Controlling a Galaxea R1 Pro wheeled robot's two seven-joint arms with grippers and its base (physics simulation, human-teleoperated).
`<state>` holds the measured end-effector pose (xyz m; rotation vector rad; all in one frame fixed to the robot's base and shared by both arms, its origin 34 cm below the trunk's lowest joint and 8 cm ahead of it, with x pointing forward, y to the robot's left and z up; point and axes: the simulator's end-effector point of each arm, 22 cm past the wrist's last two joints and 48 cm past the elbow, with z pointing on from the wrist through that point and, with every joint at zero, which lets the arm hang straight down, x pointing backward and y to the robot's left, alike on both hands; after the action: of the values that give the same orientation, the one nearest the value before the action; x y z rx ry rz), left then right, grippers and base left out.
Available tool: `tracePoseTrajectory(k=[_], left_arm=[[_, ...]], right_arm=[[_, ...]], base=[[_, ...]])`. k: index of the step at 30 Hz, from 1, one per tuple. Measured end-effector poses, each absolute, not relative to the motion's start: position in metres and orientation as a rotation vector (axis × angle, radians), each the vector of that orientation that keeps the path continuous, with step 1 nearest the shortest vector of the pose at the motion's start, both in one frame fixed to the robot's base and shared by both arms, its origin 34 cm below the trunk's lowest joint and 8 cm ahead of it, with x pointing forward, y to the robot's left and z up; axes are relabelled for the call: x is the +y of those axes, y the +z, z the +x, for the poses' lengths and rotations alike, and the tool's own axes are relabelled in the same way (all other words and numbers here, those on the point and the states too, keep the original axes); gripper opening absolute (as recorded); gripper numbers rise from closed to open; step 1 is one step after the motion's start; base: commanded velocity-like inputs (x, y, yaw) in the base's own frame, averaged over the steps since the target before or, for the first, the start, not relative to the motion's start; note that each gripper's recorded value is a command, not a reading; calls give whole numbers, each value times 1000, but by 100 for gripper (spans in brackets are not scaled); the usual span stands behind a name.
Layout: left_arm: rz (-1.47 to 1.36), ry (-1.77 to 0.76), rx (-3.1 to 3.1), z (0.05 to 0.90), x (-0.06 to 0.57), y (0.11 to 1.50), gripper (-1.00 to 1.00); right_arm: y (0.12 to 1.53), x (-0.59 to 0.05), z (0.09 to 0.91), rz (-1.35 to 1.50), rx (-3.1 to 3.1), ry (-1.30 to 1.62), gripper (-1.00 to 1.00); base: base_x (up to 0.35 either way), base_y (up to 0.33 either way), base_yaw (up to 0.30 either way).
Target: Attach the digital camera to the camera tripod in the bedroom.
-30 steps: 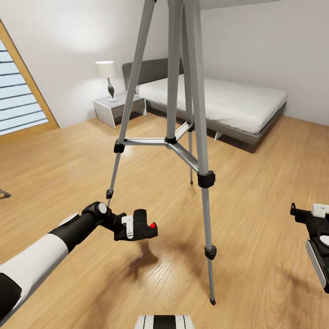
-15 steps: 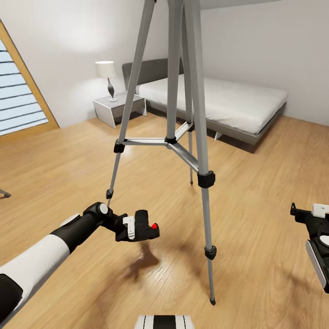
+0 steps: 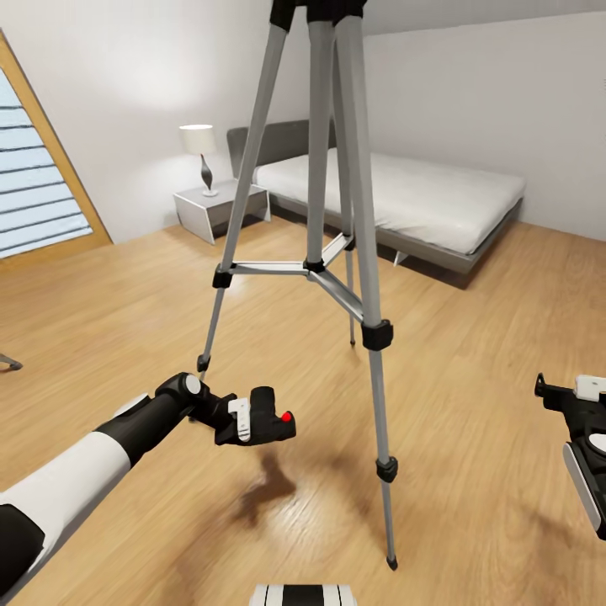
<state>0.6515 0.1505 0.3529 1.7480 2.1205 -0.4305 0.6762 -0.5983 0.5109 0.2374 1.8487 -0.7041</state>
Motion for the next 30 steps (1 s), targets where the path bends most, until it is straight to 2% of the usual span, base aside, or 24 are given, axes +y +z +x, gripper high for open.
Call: tracePoseTrajectory(k=[30], left_arm=[[1725,-314,2042,665,151,426,-100]], right_arm=[[586,-599,670,276,1734,-676,100]], base=[[0,0,0]])
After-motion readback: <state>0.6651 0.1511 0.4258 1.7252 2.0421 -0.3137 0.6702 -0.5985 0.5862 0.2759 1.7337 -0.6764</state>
